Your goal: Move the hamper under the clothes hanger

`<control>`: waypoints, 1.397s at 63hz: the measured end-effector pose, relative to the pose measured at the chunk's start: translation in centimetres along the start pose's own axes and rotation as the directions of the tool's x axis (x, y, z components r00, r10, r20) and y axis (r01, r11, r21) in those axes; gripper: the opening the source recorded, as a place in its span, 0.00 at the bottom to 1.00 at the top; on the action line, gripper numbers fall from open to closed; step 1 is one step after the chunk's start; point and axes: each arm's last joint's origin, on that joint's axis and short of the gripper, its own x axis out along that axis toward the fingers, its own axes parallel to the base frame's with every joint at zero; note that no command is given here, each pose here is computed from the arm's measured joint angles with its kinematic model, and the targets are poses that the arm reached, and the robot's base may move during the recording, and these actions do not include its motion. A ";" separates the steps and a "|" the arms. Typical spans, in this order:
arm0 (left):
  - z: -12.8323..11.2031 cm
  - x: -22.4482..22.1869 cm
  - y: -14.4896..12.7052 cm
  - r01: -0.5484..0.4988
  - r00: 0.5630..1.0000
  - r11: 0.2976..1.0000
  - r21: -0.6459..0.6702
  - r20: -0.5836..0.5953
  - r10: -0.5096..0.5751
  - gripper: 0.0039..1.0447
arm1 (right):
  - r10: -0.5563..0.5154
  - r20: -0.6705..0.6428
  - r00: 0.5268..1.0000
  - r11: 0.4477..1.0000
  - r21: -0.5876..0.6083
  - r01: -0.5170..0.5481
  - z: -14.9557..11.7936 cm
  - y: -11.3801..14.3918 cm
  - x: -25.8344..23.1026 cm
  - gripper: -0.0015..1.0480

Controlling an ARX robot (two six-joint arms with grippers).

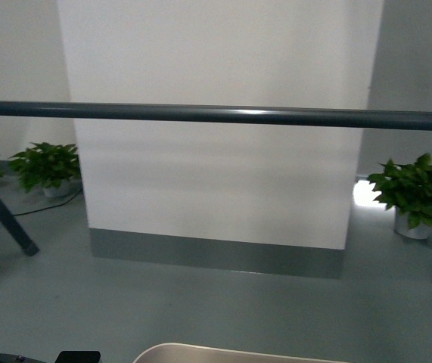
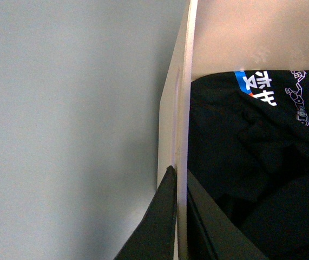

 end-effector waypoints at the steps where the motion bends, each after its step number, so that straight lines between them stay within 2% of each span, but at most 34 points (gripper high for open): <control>1: 0.0 0.0 0.0 -0.001 1.000 1.000 0.000 0.000 0.001 0.04 | 0.001 0.000 1.000 1.000 0.000 -0.001 0.0 0.0 0.0 0.03; 15: -0.1 0.0 0.9 -0.051 0.999 0.998 -0.021 -0.001 0.051 0.04 | 0.058 0.005 0.998 0.998 -0.015 -0.058 0.2 0.8 0.1 0.03; 30: -0.1 0.0 0.4 -0.019 1.000 1.000 -0.009 -0.004 0.019 0.04 | 0.017 0.003 1.000 1.000 -0.008 -0.017 0.1 0.4 0.1 0.03; 63: -0.1 0.0 0.4 -0.021 1.000 1.000 -0.008 -0.004 0.021 0.04 | 0.022 0.001 1.000 1.000 -0.007 -0.022 0.0 0.4 0.0 0.03; 67: -0.3 0.1 0.4 -0.034 0.997 0.999 -0.040 0.075 0.037 0.04 | 0.022 0.001 1.000 1.000 -0.007 -0.022 0.0 0.4 0.0 0.03; 69: -0.2 0.3 0.2 -0.021 0.991 0.998 -0.057 0.133 0.028 0.04 | 0.011 0.027 1.000 1.000 0.013 -0.012 0.0 0.4 0.1 0.03; 76: 0.4 0.9 -0.5 -0.001 0.985 0.998 -0.063 0.174 0.012 0.04 | -0.025 0.161 0.987 0.995 0.102 0.009 0.4 0.5 0.3 0.03; 88: 0.8 2.7 -1.8 0.013 0.987 0.997 -0.071 0.160 -0.002 0.04 | -0.042 0.177 0.983 0.993 0.115 0.022 0.7 0.7 0.9 0.03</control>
